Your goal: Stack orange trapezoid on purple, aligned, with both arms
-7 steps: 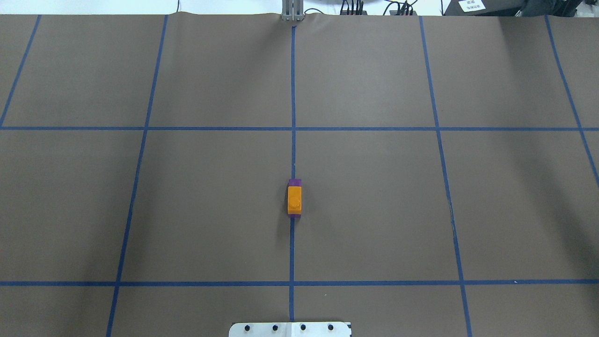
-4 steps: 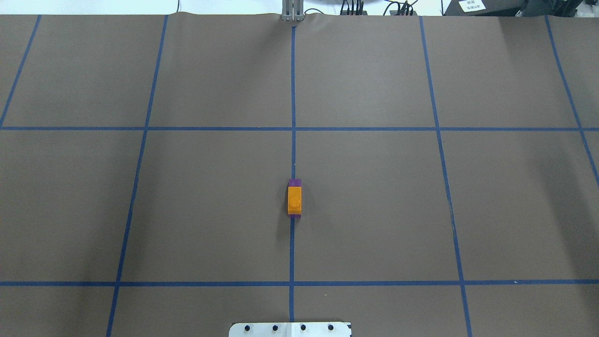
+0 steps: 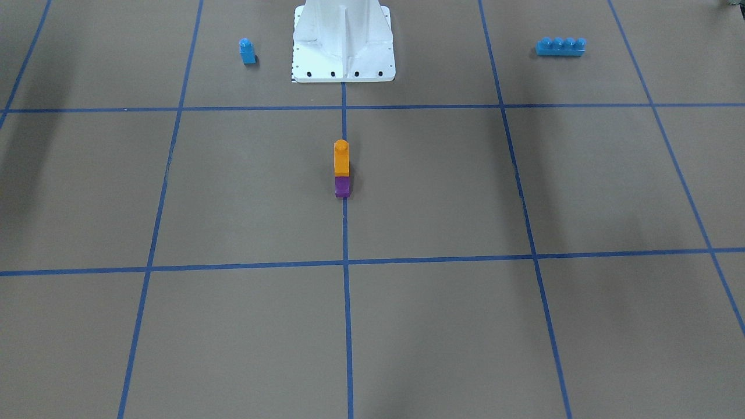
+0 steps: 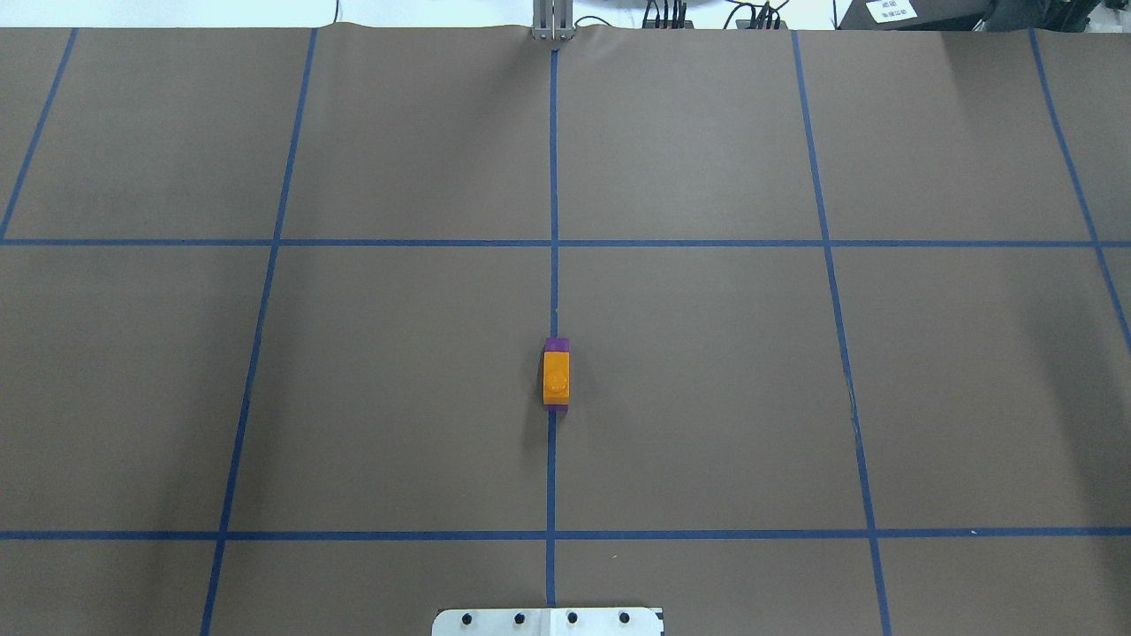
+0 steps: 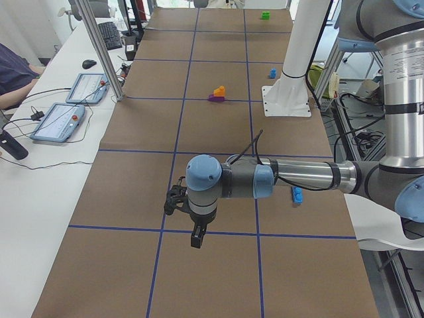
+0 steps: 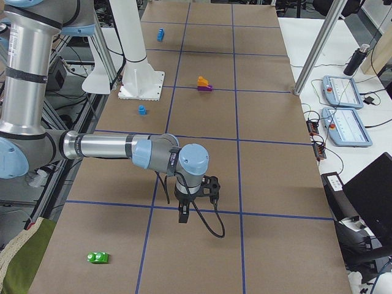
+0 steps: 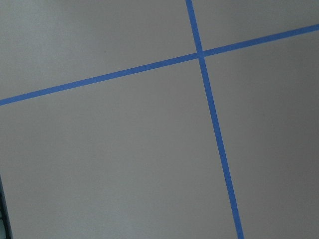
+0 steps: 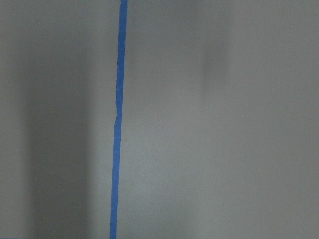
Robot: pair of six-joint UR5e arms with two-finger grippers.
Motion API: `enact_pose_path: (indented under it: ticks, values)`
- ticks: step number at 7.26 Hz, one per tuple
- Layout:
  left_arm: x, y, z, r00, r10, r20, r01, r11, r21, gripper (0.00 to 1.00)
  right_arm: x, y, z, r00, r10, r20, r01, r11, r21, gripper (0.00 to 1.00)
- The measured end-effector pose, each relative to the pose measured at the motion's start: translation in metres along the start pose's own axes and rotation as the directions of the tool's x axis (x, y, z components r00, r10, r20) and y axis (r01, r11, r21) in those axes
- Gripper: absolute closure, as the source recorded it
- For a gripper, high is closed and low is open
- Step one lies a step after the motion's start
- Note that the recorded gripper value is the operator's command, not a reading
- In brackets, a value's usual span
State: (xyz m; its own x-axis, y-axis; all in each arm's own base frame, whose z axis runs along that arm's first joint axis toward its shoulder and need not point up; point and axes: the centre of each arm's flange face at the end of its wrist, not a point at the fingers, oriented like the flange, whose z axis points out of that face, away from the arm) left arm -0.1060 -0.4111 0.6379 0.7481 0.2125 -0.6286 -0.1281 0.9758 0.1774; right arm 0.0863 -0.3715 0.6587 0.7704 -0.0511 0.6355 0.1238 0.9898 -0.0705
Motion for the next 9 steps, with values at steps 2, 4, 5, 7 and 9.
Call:
enact_pose_path:
  ticks: [2,4,5,7,9]
  values:
    - [-0.0004,0.0032,0.0013,1.000,-0.003,0.001,0.003,1.000,-0.004,0.00,-0.0004,-0.0010,-0.0007,1.000,-0.002,0.000,0.002,1.000,0.002,0.00]
    - [-0.0006,0.0053,0.0021,1.000,-0.004,0.001,0.004,1.000,-0.005,0.00,-0.0008,-0.0016,-0.0014,1.000,-0.004,-0.001,0.004,1.000,0.004,0.00]
    - [-0.0007,0.0054,0.0021,1.000,-0.004,0.001,0.004,1.000,-0.005,0.00,-0.0010,-0.0019,-0.0017,1.000,-0.005,-0.001,0.005,1.000,0.005,0.00]
    - [-0.0007,0.0055,0.0024,1.000,-0.004,0.001,0.004,1.000,-0.006,0.00,-0.0011,-0.0025,-0.0020,1.000,-0.005,-0.001,0.005,1.000,0.005,0.00]
    - [-0.0006,0.0051,0.0021,1.000,-0.002,0.002,0.002,1.000,-0.003,0.00,-0.0014,-0.0032,-0.0025,1.000,-0.006,-0.001,0.006,1.000,0.006,0.00]
